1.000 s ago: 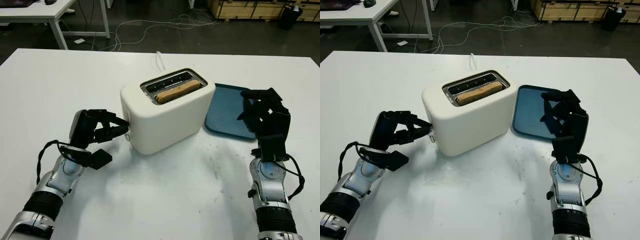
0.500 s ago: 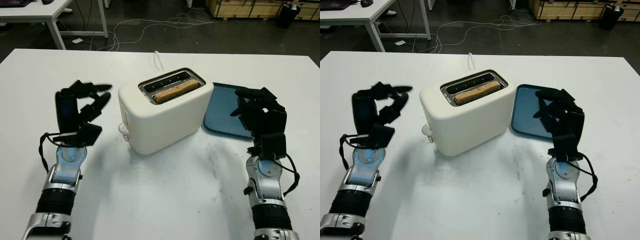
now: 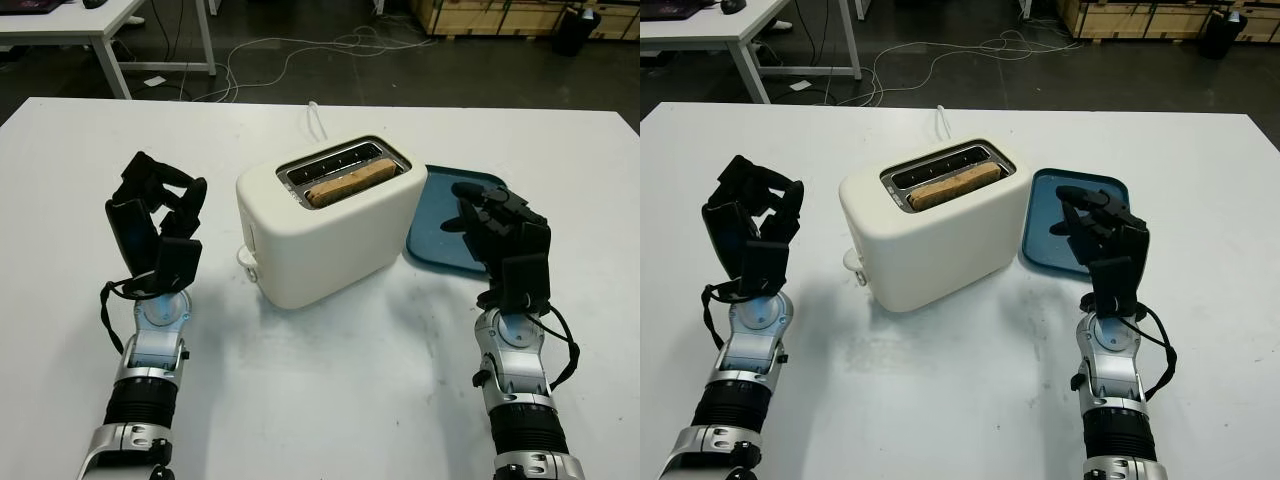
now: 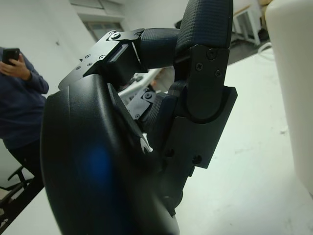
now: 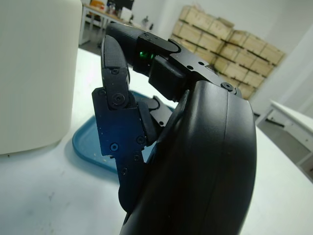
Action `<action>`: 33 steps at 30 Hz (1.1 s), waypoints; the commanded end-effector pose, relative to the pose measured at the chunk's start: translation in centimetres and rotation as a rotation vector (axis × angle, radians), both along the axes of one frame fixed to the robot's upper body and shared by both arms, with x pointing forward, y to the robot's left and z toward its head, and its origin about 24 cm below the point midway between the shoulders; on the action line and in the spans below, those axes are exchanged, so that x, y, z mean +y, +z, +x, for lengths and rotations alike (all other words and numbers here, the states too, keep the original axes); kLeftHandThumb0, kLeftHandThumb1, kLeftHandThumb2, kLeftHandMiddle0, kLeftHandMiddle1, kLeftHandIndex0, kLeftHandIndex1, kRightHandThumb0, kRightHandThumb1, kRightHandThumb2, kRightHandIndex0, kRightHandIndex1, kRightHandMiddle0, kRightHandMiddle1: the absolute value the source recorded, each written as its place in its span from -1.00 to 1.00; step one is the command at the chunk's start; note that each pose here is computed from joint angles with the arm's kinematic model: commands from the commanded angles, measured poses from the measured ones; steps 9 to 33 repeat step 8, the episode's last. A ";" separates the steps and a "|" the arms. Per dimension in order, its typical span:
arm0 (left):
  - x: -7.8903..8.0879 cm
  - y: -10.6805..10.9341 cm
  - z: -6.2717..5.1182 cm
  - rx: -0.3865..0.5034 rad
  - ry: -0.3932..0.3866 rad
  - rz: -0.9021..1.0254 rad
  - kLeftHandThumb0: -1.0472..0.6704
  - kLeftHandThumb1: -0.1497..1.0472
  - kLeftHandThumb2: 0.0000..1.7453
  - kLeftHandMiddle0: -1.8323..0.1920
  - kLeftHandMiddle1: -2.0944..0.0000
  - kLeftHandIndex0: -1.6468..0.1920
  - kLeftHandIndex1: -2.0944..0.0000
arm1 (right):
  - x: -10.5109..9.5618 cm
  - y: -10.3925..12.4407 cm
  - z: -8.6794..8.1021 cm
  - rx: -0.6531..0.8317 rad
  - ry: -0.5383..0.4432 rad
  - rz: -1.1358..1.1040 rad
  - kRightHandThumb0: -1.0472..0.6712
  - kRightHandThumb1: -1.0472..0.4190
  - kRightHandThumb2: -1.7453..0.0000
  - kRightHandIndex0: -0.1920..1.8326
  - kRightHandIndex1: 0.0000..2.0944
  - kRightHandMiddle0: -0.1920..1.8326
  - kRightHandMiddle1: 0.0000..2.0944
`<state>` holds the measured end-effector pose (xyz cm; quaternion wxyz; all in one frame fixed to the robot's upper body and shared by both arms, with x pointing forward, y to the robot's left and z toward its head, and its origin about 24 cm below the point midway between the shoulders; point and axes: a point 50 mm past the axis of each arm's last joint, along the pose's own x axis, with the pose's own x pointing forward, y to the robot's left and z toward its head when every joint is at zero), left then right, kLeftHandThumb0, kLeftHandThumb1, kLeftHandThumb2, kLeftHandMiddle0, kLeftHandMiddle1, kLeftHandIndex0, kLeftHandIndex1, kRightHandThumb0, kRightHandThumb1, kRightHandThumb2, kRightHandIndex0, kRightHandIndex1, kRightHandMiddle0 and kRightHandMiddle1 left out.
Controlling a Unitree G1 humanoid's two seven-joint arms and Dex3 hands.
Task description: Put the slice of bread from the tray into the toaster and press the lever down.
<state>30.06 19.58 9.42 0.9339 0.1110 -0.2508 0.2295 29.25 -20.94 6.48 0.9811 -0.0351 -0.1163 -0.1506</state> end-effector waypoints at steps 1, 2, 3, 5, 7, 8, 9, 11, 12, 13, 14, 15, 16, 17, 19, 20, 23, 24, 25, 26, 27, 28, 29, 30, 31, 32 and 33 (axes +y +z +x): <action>-0.3 -0.4 0.0 0.021 0.005 -0.015 -0.96 0.79 -0.55 -0.19 -0.67 -0.03 -0.58 | 0.0 0.4 0.1 -0.003 -0.018 0.011 -0.33 -0.83 0.79 0.05 0.11 0.15 -0.41; -0.3 -0.4 0.0 0.023 0.001 -0.022 -0.95 0.79 -0.57 -0.19 -0.67 -0.04 -0.58 | 0.0 0.4 0.1 0.000 -0.022 0.010 -0.31 -0.83 0.78 0.06 0.12 0.15 -0.39; -0.4 -0.5 0.1 0.023 -0.003 -0.030 -0.95 0.79 -0.57 -0.19 -0.67 -0.04 -0.57 | 0.0 0.4 0.1 0.002 -0.025 0.006 -0.31 -0.83 0.77 0.06 0.13 0.14 -0.35; -0.6 -0.5 0.2 0.022 -0.005 -0.032 -0.94 0.79 -0.58 -0.20 -0.67 -0.08 -0.56 | 0.1 0.4 0.0 0.000 -0.025 -0.002 -0.31 -0.83 0.75 0.06 0.17 0.11 -0.27; -0.7 -0.6 0.2 0.022 -0.008 -0.034 -0.94 0.79 -0.57 -0.21 -0.67 -0.09 -0.56 | 0.0 0.4 0.0 -0.005 -0.024 -0.004 -0.31 -0.83 0.75 0.05 0.18 0.09 -0.23; -0.7 -0.6 0.2 0.022 -0.010 -0.038 -0.93 0.79 -0.57 -0.21 -0.67 -0.09 -0.55 | 0.0 0.5 -0.1 -0.007 -0.027 -0.004 -0.31 -0.83 0.74 0.05 0.19 0.09 -0.22; -0.7 -0.6 0.2 0.022 -0.010 -0.038 -0.93 0.79 -0.57 -0.21 -0.67 -0.09 -0.55 | 0.0 0.5 -0.1 -0.007 -0.027 -0.004 -0.31 -0.83 0.74 0.05 0.19 0.09 -0.22; -0.7 -0.6 0.2 0.022 -0.010 -0.038 -0.93 0.79 -0.57 -0.21 -0.67 -0.09 -0.55 | 0.0 0.5 -0.1 -0.007 -0.027 -0.004 -0.31 -0.83 0.74 0.05 0.19 0.09 -0.22; -0.7 -0.6 0.2 0.022 -0.010 -0.038 -0.93 0.79 -0.57 -0.21 -0.67 -0.09 -0.55 | 0.0 0.5 -0.1 -0.007 -0.027 -0.004 -0.31 -0.83 0.74 0.05 0.19 0.09 -0.22; -0.7 -0.6 0.2 0.022 -0.010 -0.038 -0.93 0.79 -0.57 -0.21 -0.67 -0.09 -0.55 | 0.0 0.5 -0.1 -0.007 -0.027 -0.004 -0.31 -0.83 0.74 0.05 0.19 0.09 -0.22; -0.7 -0.6 0.2 0.022 -0.010 -0.038 -0.93 0.79 -0.57 -0.21 -0.67 -0.09 -0.55 | 0.0 0.5 -0.1 -0.007 -0.027 -0.004 -0.31 -0.83 0.74 0.05 0.19 0.09 -0.22; -0.7 -0.6 0.2 0.022 -0.010 -0.038 -0.93 0.79 -0.57 -0.21 -0.67 -0.09 -0.55 | 0.0 0.5 -0.1 -0.007 -0.027 -0.004 -0.31 -0.83 0.74 0.05 0.19 0.09 -0.22; -0.7 -0.6 0.2 0.022 -0.010 -0.038 -0.93 0.79 -0.57 -0.21 -0.67 -0.09 -0.55 | 0.0 0.5 -0.1 -0.007 -0.027 -0.004 -0.31 -0.83 0.74 0.05 0.19 0.09 -0.22; -0.7 -0.6 0.2 0.022 -0.010 -0.038 -0.93 0.79 -0.57 -0.21 -0.67 -0.09 -0.55 | 0.0 0.5 -0.1 -0.007 -0.027 -0.004 -0.31 -0.83 0.74 0.05 0.19 0.09 -0.22; -0.7 -0.6 0.2 0.022 -0.010 -0.038 -0.93 0.79 -0.57 -0.21 -0.67 -0.09 -0.55 | 0.0 0.5 -0.1 -0.007 -0.027 -0.004 -0.31 -0.83 0.74 0.05 0.19 0.09 -0.22; -0.7 -0.6 0.2 0.022 -0.010 -0.038 -0.93 0.79 -0.57 -0.21 -0.67 -0.09 -0.55 | 0.0 0.5 -0.1 -0.007 -0.027 -0.004 -0.31 -0.83 0.74 0.05 0.19 0.09 -0.22; -0.7 -0.6 0.2 0.022 -0.010 -0.038 -0.93 0.79 -0.57 -0.21 -0.67 -0.09 -0.55 | 0.0 0.5 -0.1 -0.007 -0.027 -0.004 -0.31 -0.83 0.74 0.05 0.19 0.09 -0.22; -0.7 -0.6 0.2 0.022 -0.010 -0.038 -0.93 0.79 -0.57 -0.21 -0.67 -0.09 -0.55 | 0.0 0.5 -0.1 -0.007 -0.027 -0.004 -0.31 -0.83 0.74 0.05 0.19 0.09 -0.22; -0.7 -0.6 0.2 0.022 -0.010 -0.038 -0.93 0.79 -0.57 -0.21 -0.67 -0.09 -0.55 | 0.0 0.5 -0.1 -0.007 -0.027 -0.004 -0.31 -0.83 0.74 0.05 0.19 0.09 -0.22; -0.7 -0.6 0.2 0.022 -0.010 -0.038 -0.93 0.79 -0.57 -0.21 -0.67 -0.09 -0.55 | 0.0 0.5 -0.1 -0.007 -0.027 -0.004 -0.31 -0.83 0.74 0.05 0.19 0.09 -0.22; -0.7 -0.6 0.2 0.022 -0.010 -0.038 -0.93 0.79 -0.57 -0.21 -0.67 -0.09 -0.55 | 0.0 0.5 -0.1 -0.007 -0.027 -0.004 -0.31 -0.83 0.74 0.05 0.19 0.09 -0.22; -0.7 -0.6 0.2 0.022 -0.010 -0.038 -0.93 0.79 -0.57 -0.21 -0.67 -0.09 -0.55 | 0.0 0.5 -0.1 -0.007 -0.027 -0.004 -0.31 -0.83 0.74 0.05 0.19 0.09 -0.22; -0.7 -0.6 0.2 0.022 -0.010 -0.038 -0.93 0.79 -0.57 -0.21 -0.67 -0.09 -0.55 | 0.0 0.5 -0.1 -0.007 -0.027 -0.004 -0.31 -0.83 0.74 0.05 0.19 0.09 -0.22; -0.7 -0.6 0.2 0.022 -0.010 -0.038 -0.93 0.79 -0.57 -0.21 -0.67 -0.09 -0.55 | 0.0 0.5 -0.1 -0.007 -0.027 -0.004 -0.31 -0.83 0.74 0.05 0.19 0.09 -0.22; -0.7 -0.6 0.2 0.022 -0.010 -0.038 -0.93 0.79 -0.57 -0.21 -0.67 -0.09 -0.55 | 0.0 0.5 -0.1 -0.007 -0.027 -0.004 -0.31 -0.83 0.74 0.05 0.19 0.09 -0.22; -0.7 -0.6 0.2 0.022 -0.010 -0.038 -0.93 0.79 -0.57 -0.21 -0.67 -0.09 -0.55 | 0.0 0.5 -0.1 -0.007 -0.027 -0.004 -0.31 -0.83 0.74 0.05 0.19 0.09 -0.22; -0.7 -0.6 0.2 0.022 -0.010 -0.038 -0.93 0.79 -0.57 -0.21 -0.67 -0.09 -0.55 | 0.0 0.5 -0.1 -0.007 -0.027 -0.004 -0.31 -0.83 0.74 0.05 0.19 0.09 -0.22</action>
